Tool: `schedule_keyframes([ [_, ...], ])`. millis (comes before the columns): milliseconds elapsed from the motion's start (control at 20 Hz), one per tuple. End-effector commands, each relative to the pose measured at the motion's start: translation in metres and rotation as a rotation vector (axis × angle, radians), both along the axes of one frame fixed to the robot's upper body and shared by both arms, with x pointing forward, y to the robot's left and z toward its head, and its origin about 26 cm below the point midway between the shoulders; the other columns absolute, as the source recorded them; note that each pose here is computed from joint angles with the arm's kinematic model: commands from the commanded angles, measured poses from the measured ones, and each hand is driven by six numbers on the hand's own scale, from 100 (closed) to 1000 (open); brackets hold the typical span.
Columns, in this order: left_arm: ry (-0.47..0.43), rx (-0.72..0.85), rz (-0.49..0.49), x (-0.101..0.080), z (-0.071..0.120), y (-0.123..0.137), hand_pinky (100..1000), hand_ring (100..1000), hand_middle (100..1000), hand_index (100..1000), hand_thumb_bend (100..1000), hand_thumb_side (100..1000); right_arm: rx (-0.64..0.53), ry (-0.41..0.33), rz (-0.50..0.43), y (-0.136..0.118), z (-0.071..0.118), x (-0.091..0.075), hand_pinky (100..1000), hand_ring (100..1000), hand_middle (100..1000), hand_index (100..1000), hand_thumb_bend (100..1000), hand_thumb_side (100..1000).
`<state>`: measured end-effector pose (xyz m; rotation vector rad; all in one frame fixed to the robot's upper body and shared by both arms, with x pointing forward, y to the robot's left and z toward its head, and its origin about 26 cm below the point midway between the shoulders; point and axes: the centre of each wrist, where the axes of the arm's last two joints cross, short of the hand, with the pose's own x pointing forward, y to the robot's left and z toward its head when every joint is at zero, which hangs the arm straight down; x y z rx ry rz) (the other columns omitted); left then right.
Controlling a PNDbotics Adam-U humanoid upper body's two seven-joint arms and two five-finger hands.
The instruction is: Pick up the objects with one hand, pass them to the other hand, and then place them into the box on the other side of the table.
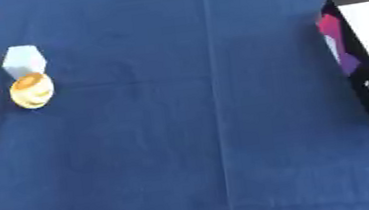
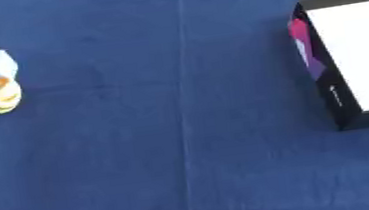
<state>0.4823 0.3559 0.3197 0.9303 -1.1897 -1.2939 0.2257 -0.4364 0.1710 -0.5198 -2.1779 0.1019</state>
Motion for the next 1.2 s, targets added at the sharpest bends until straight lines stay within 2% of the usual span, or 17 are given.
schedule_keyframes([
  [50,-0.024,0.019,0.009,-0.003,0.017,0.002,869,788,727,762,703,100,-0.046,-0.01,0.005,-0.002,0.011,0.0,903,1000,1000,1000,100,487],
  [600,0.017,0.03,0.042,-0.001,0.01,0.004,862,791,727,744,672,100,-0.056,-0.004,0.017,0.0,0.009,0.003,903,1000,1000,1000,100,490],
  [900,-0.013,0.022,0.046,0.001,0.009,0.003,861,786,726,743,656,100,-0.063,-0.002,0.033,0.002,0.009,0.006,904,1000,1000,1000,100,492],
  [1200,0.025,0.025,0.051,0.003,0.002,0.002,856,786,722,727,624,100,-0.063,0.002,0.036,0.003,0.007,0.007,904,1000,1000,1000,100,494],
])
